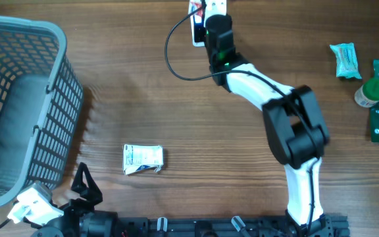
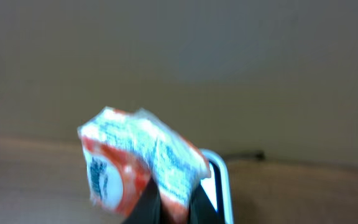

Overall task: Scan the item barcode
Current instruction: 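Lift the red-white box and hold it over the white scanner, then carry the red-white box to the right table edge and release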

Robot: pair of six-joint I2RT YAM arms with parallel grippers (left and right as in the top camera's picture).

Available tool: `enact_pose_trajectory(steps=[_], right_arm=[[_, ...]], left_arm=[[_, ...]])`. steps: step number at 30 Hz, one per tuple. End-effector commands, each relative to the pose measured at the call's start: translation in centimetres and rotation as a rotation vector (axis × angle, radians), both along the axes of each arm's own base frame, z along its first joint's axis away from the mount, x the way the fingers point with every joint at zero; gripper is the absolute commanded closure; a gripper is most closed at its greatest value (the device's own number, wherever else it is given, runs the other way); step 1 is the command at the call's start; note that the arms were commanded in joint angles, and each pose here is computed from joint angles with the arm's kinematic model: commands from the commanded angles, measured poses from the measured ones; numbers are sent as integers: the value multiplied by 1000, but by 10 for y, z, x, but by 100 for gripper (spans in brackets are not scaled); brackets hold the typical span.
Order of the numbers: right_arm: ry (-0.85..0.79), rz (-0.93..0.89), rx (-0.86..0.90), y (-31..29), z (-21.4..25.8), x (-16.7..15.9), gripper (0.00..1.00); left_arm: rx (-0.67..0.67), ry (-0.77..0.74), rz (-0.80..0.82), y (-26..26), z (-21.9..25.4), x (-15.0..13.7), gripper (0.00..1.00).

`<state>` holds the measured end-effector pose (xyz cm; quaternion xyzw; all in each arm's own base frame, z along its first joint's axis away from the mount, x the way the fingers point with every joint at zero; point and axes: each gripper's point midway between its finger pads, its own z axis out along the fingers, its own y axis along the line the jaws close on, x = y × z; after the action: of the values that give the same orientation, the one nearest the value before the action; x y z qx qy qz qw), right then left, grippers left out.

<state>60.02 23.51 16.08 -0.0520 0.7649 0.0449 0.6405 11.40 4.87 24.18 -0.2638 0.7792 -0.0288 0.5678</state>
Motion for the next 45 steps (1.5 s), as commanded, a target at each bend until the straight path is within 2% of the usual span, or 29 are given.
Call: enact_pose_trajectory(steps=[1,7,10,12,16,18,20,23,27,30,31,33,35,37,40,41,42,43,45], right_arm=[[-75,-22,-43,-1,-12,10,95],[-78,-11,-3,-10,-12,16,96],[-30,-3,66,-14,12,11,96],[49,-29,34,-37,50,-5,96],[302,-128,-61,-116,80,-60,96],[495,-229,-114,-181,67,-99,96],[737,-364,-170,-262,29,-139,96],[951,-564,-110,-362,-25,-175,95],[1066,-820,74,-452,-97,-213,96],[1126,-889,127,-475,-122,-232,94],[1106,-887,124,-477,-116,-228,0],[1032,-817,172,-464,-85,-205,0],[887,-681,224,-429,-22,-178,0],[781,-552,346,-376,32,-170,0],[766,-276,592,-266,85,-175,0],[806,-178,649,-231,89,-179,1],[877,3,669,-180,90,-188,0],[937,141,646,-142,84,-199,0],[1032,438,405,-63,49,-236,2]], left_arm=[[-6,-11,-4,-1,2,0,0],[-6,-11,-4,-1,2,0,0],[-6,-11,-4,-1,2,0,0],[-6,-10,-4,-1,1,0,0],[-6,-11,-4,-1,2,0,0],[-6,-11,-4,-1,2,0,0],[-6,-11,-4,-1,2,0,0],[-6,-11,-4,-1,2,0,0],[-6,-11,-4,-1,2,0,0],[-6,-10,-4,-1,1,0,0],[-6,-11,-4,-1,2,0,0],[-6,-11,-4,-1,2,0,0],[-6,-11,-4,-1,2,0,0],[-6,-10,-4,-1,1,0,0],[-6,-10,-4,-1,1,0,0],[-6,-11,-4,-1,2,0,0],[-6,-10,-4,-1,1,0,0],[-6,-10,-4,-1,1,0,0],[-6,-10,-4,-1,1,0,0]])
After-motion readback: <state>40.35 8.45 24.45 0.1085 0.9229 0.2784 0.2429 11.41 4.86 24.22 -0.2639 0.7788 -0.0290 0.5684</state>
